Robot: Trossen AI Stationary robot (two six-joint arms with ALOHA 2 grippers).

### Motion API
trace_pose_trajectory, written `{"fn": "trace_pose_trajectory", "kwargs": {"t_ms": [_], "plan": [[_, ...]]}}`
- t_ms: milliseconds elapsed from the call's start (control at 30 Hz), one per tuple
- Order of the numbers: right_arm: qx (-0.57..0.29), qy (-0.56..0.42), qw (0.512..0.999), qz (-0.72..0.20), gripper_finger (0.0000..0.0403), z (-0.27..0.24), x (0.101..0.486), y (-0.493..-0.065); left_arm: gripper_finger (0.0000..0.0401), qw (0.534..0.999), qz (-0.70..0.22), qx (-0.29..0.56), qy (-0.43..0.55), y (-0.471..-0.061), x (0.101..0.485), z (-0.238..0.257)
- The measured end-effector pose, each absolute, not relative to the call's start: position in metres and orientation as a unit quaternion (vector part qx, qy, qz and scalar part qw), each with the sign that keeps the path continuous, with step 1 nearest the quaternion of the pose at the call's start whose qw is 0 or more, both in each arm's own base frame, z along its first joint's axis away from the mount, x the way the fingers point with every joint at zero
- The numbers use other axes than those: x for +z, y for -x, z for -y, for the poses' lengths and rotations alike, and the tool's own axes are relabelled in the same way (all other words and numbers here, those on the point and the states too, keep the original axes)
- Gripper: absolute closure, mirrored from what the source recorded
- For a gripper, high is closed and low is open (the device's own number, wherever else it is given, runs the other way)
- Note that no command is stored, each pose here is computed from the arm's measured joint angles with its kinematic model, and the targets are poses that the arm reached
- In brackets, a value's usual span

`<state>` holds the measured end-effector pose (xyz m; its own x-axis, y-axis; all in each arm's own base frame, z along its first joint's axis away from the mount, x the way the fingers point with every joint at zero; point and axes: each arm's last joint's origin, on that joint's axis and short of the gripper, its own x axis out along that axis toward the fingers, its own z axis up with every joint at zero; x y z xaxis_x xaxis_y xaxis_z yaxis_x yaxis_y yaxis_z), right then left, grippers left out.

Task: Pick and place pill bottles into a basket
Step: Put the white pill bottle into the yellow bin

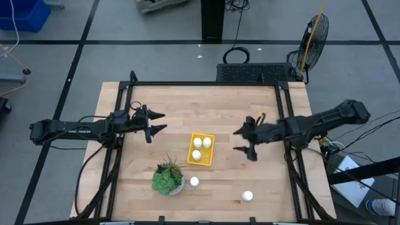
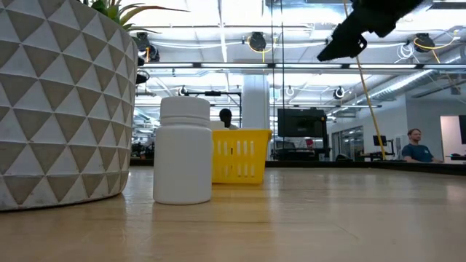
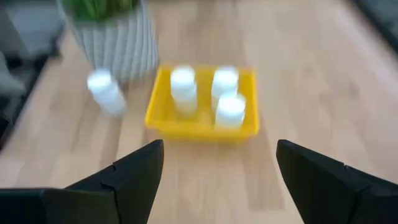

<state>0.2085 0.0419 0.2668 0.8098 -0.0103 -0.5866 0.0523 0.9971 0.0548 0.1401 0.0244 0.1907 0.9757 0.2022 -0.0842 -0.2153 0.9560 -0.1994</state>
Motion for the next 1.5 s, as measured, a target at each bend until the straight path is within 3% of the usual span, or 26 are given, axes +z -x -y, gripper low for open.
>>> {"fn": "trace_pose_trajectory", "kwargs": {"t_ms": [333, 533, 867, 1500], "plan": [[-0.041, -0.069, 0.881, -0.467, 0.0117, -0.1, 0.324, -0.238, 0.0119, 0.989, -0.052, 0.103, 0.095, -0.14, 0.187, -0.024], [-0.07, -0.081, 0.842, -0.529, 0.0146, -0.126, 0.33, -0.246, 0.0119, 0.989, -0.064, 0.101, 0.088, -0.139, 0.183, -0.024], [-0.108, -0.09, 0.867, -0.479, 0.016, -0.129, 0.345, -0.229, 0.0119, 0.986, -0.061, 0.105, 0.113, -0.13, 0.153, -0.023], [-0.116, -0.081, 0.878, -0.457, 0.016, -0.132, 0.348, -0.227, 0.0119, 0.992, 0.018, 0.105, 0.074, -0.113, 0.171, -0.03]]}}
